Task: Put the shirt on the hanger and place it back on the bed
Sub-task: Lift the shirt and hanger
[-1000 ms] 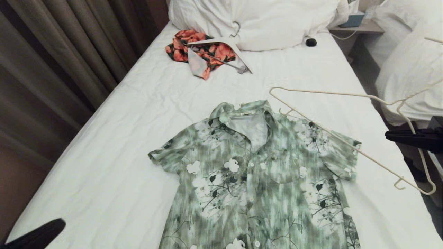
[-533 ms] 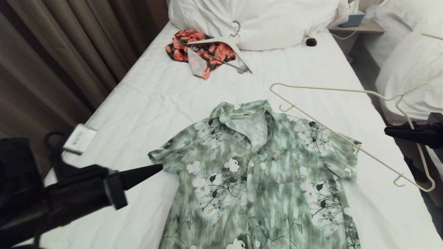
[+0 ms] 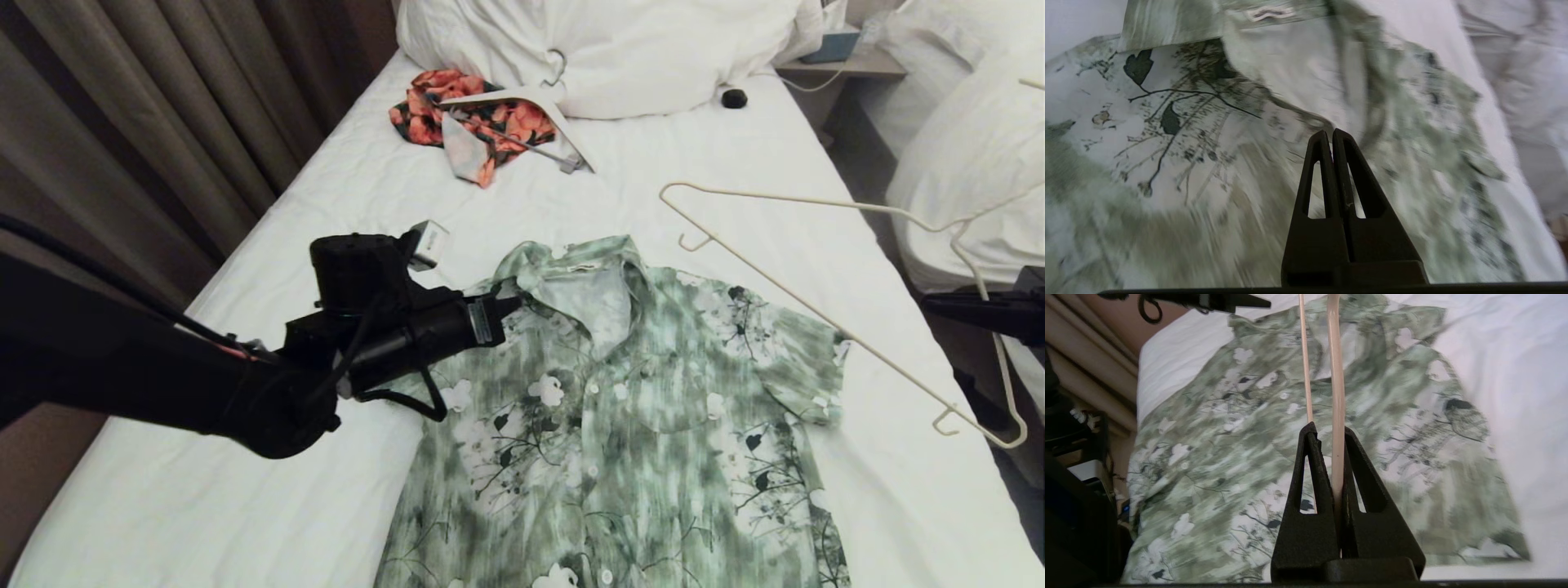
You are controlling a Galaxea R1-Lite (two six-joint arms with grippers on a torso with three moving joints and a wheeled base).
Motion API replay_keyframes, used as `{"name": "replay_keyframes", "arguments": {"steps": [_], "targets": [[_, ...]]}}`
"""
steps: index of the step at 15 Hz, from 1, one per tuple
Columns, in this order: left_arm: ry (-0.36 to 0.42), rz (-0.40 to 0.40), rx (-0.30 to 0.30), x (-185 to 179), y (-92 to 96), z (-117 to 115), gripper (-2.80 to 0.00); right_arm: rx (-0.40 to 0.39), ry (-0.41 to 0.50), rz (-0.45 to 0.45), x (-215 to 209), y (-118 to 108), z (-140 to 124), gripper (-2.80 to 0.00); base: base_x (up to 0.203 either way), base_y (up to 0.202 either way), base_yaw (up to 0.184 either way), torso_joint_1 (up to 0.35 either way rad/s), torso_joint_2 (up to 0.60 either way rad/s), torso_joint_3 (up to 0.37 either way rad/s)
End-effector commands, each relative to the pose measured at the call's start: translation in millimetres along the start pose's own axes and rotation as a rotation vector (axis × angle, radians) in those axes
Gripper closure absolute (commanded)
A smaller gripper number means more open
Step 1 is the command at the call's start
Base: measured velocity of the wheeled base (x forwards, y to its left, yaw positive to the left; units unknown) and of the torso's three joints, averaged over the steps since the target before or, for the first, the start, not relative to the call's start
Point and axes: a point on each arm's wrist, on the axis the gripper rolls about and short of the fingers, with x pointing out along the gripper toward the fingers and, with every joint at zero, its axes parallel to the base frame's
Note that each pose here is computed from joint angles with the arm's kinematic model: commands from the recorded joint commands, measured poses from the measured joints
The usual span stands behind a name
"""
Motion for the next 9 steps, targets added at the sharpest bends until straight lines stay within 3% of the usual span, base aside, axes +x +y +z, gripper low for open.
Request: {"name": "replay_keyframes", "arguments": {"steps": [1, 3, 4, 9], "targets": [[0.03, 0.042, -0.006, 29.8, 5.5, -19.9, 0.0, 0.008, -0.004, -0.007, -3.6, -7.3, -3.7, 0.0, 0.0, 0.0, 0.0, 0.0, 0.0, 0.0], [0.01, 0.087, 0.005, 42.8, 3.2, -22.8, 0.0, 0.019, -0.003, -0.016, -5.8, -11.7, -7.3, 0.0, 0.0, 0.0, 0.0, 0.0, 0.0, 0.0], [-0.006, 0.085, 0.011, 47.3, -1.4, -19.9, -2.8, 0.02, -0.003, -0.018, -6.5, -12.2, -7.5, 0.0, 0.0, 0.0, 0.0, 0.0, 0.0, 0.0], [-0.024, 0.133, 0.013, 63.8, -4.0, -9.7, -2.8, 0.018, -0.003, -0.027, -8.8, -13.5, -7.7, 0.0, 0.0, 0.0, 0.0, 0.0, 0.0, 0.0]]}}
